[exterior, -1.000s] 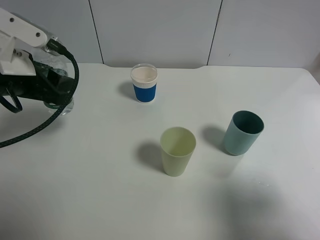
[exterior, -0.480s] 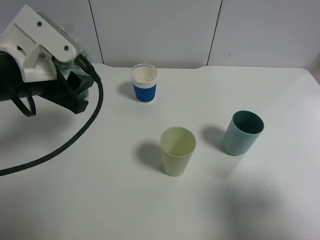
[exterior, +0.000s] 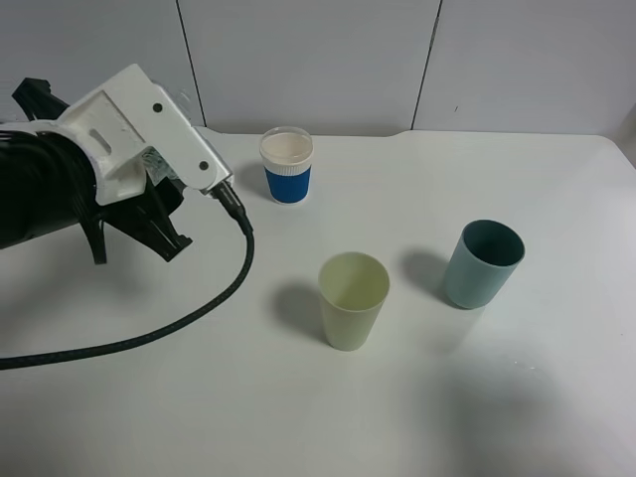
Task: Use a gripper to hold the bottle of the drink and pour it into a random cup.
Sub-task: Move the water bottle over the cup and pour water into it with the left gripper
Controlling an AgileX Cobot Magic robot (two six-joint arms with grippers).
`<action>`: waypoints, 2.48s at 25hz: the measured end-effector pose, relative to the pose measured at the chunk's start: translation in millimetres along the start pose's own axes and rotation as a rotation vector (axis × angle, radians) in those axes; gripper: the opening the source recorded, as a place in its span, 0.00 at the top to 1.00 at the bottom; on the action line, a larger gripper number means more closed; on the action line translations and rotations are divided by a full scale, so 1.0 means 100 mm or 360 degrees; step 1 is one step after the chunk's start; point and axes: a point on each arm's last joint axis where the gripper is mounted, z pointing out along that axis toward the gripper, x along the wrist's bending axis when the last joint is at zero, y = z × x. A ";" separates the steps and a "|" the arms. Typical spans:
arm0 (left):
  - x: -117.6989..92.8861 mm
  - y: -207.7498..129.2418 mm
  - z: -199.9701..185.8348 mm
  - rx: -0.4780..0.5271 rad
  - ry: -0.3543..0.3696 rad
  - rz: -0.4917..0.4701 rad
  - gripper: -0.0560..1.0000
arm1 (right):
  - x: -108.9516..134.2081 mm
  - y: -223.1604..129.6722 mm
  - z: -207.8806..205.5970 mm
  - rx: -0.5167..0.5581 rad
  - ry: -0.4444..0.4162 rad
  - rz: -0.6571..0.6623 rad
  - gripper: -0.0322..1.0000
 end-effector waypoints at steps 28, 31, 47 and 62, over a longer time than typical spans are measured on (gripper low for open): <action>-0.74 0.39 0.07 -0.0023 -0.0163 0.0489 0.42 | 0.00 0.00 0.00 0.0000 0.0000 0.0000 0.35; -0.79 0.40 0.10 0.0006 -0.0174 0.0566 0.42 | 0.00 0.00 0.00 0.0000 0.0000 0.0000 0.35; -1.01 0.55 0.08 -0.0038 -0.0182 0.0782 0.42 | 0.00 0.00 0.00 0.0000 0.0000 0.0000 0.35; -1.08 0.50 0.19 0.0063 -0.0096 0.1073 0.42 | 0.00 0.00 0.00 0.0000 0.0000 0.0000 0.35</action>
